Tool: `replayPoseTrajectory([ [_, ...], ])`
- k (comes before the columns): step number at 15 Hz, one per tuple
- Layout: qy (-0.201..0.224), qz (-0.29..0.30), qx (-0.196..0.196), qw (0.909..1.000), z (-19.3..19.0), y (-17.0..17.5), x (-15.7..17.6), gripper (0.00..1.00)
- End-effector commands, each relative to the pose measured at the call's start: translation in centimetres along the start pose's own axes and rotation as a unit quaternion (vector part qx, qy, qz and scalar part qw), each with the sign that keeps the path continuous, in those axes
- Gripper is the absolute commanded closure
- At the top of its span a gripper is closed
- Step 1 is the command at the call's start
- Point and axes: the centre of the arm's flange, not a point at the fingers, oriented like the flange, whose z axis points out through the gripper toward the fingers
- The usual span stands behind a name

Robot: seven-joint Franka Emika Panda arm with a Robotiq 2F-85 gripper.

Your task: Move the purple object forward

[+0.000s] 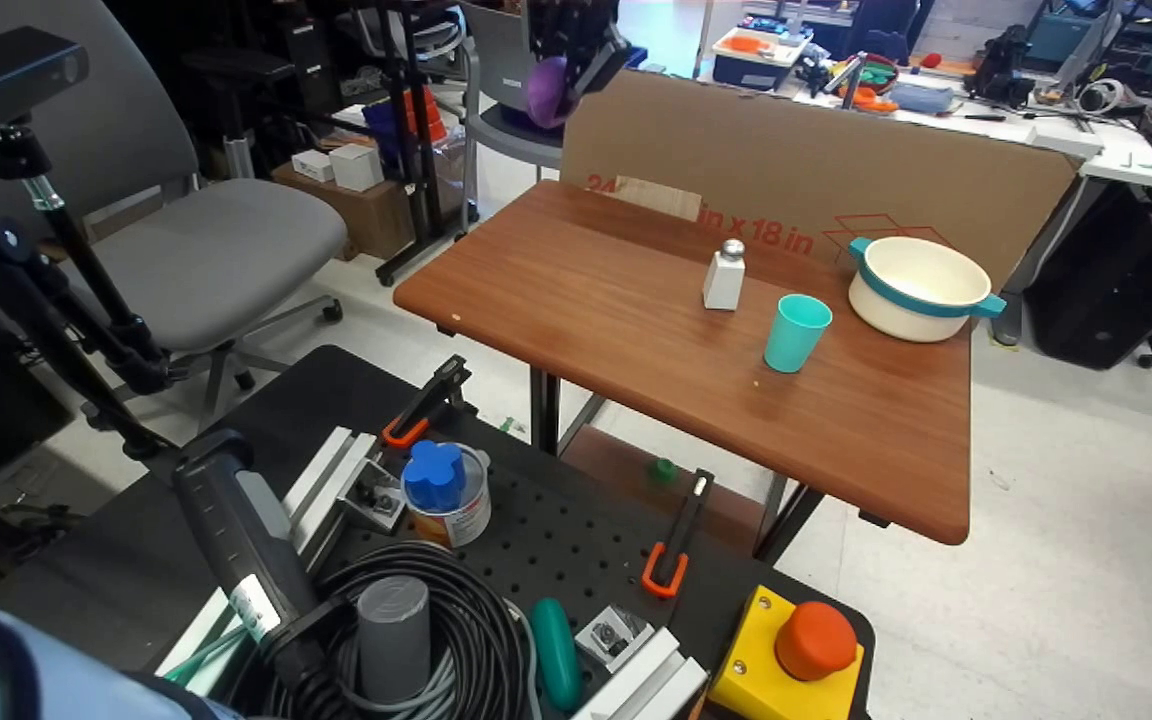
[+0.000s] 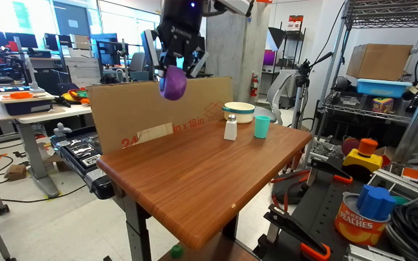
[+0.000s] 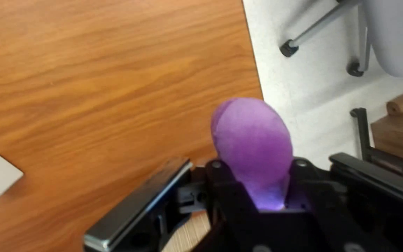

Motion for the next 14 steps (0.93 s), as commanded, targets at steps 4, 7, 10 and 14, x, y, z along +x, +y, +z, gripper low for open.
replayPoseTrajectory([
  [4,0.006,0.016,0.001,0.9999,3.1,0.5,8.6,0.94],
  [7,-0.011,0.03,-0.023,0.9992,7.5,2.6,10.7,0.94],
  [10,-0.028,0.043,-0.047,0.9976,11.6,4.5,12.3,0.94],
  [14,-0.047,0.044,-0.082,0.9945,14.4,5.7,12.5,0.94],
])
